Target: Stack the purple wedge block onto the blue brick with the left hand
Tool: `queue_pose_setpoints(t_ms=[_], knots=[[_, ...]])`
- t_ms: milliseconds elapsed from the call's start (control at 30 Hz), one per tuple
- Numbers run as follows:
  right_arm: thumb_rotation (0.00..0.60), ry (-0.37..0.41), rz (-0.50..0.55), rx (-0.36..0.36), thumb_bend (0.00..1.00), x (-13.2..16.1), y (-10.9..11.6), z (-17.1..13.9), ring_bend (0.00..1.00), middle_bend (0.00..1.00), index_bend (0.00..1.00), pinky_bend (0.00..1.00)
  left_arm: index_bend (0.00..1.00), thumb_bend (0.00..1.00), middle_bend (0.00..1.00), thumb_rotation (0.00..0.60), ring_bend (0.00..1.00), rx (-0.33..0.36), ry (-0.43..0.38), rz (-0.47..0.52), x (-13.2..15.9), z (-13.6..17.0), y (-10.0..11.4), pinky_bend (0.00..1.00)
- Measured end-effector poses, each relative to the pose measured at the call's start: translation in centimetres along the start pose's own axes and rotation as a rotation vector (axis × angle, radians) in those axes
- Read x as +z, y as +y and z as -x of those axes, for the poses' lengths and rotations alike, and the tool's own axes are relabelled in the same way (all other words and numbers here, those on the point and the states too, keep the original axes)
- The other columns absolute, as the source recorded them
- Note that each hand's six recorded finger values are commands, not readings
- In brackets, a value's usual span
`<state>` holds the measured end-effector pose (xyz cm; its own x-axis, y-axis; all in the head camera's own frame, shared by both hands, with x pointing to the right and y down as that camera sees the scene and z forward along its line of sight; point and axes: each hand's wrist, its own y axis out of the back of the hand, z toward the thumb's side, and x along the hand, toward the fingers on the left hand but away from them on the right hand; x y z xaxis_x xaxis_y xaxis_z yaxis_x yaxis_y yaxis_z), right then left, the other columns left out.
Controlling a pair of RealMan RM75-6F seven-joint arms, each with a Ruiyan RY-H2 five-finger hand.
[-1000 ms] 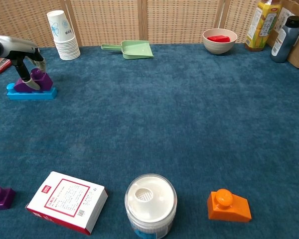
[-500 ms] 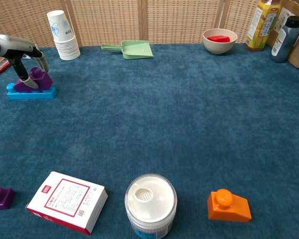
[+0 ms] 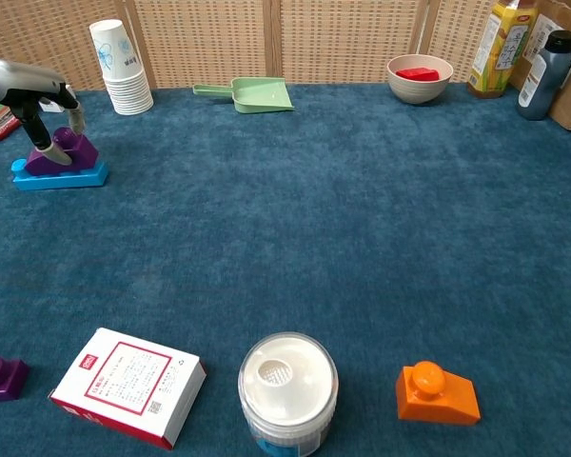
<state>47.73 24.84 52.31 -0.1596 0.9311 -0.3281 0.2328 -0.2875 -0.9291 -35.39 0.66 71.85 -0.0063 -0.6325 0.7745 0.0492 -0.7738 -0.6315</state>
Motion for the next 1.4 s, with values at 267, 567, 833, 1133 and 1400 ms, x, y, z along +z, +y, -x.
queue_pose_setpoints(t_ms=[267,567,833,1133,1400], knots=[[0.590,-0.001,0.000,0.001,0.37,0.0,0.0,-0.1,0.00,0.09,0.15,0.04,0.53,0.30,0.25,0.600,0.11,0.000,0.002,0.014,0.1,-0.4,0.0,0.00],[0.586,-0.005,-0.003,-0.002,0.37,-0.1,0.2,-0.2,0.00,0.09,0.15,0.04,0.54,0.31,0.28,0.600,0.13,-0.020,-0.002,0.030,0.7,-0.9,-0.8,0.00],[0.588,-0.003,-0.003,0.000,0.37,0.1,0.1,-0.1,0.00,0.09,0.15,0.04,0.55,0.31,0.28,0.600,0.13,-0.027,0.009,0.051,0.3,-1.0,-0.9,0.00],[0.589,-0.004,-0.004,0.001,0.37,0.0,0.1,-0.2,0.00,0.09,0.15,0.04,0.52,0.31,0.28,0.600,0.13,-0.045,0.019,0.049,0.1,-1.1,-1.3,0.00],[0.588,-0.003,-0.002,-0.003,0.37,0.0,0.2,-0.2,0.00,0.09,0.15,0.04,0.34,0.31,0.20,0.600,0.09,-0.041,0.008,0.056,0.3,-0.9,-0.9,0.00]])
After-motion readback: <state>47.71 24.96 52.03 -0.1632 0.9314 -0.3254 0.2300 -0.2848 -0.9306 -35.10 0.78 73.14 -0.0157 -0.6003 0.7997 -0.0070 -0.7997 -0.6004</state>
